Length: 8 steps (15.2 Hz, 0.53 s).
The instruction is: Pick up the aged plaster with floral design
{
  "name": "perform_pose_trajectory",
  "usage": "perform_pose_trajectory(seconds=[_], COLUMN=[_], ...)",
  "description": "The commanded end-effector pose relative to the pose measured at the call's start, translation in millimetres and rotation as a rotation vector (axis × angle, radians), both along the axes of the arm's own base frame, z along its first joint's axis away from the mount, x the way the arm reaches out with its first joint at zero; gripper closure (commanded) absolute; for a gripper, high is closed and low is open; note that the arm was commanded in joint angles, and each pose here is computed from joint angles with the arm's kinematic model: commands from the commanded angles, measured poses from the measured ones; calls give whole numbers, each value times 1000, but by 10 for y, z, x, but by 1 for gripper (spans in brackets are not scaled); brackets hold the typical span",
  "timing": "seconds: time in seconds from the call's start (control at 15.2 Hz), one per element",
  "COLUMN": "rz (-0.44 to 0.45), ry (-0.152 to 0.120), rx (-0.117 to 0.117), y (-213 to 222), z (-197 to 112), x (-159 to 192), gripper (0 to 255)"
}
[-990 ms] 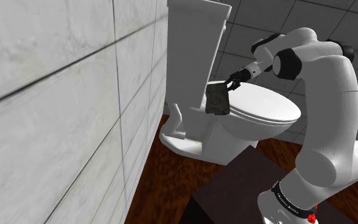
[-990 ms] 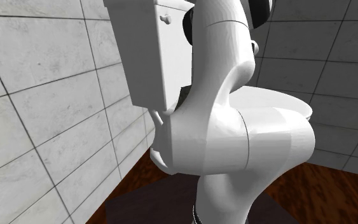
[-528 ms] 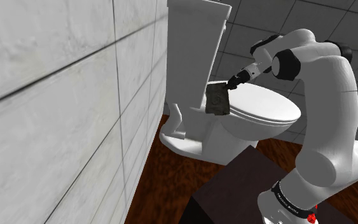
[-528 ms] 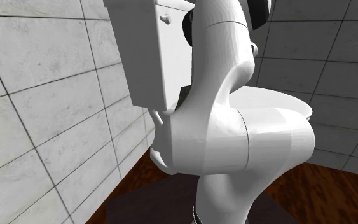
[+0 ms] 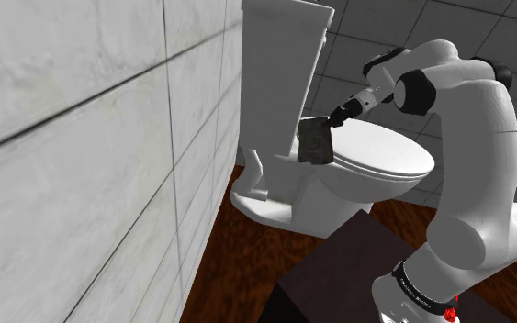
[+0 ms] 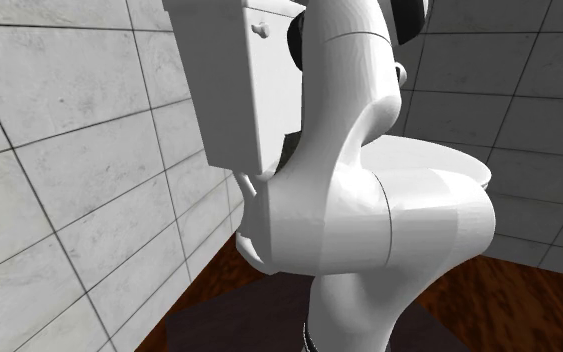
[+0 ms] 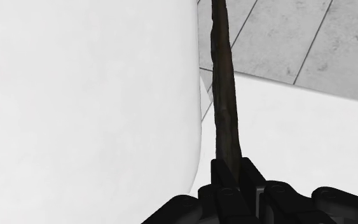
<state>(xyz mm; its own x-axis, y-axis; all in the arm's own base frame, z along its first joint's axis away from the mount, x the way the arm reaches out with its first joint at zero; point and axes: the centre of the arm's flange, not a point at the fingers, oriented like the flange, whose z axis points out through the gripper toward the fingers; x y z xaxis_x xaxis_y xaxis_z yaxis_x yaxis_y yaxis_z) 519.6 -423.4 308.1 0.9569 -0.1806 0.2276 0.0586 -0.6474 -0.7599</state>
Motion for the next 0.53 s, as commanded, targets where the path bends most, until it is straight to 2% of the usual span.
perform_pose_trajectory(seconds=[0.0,0.46], rz=[0,0], ry=[0,0], rx=[0,0], y=[-3,-3], z=[99,468], x=[7,7], gripper=[255,255])
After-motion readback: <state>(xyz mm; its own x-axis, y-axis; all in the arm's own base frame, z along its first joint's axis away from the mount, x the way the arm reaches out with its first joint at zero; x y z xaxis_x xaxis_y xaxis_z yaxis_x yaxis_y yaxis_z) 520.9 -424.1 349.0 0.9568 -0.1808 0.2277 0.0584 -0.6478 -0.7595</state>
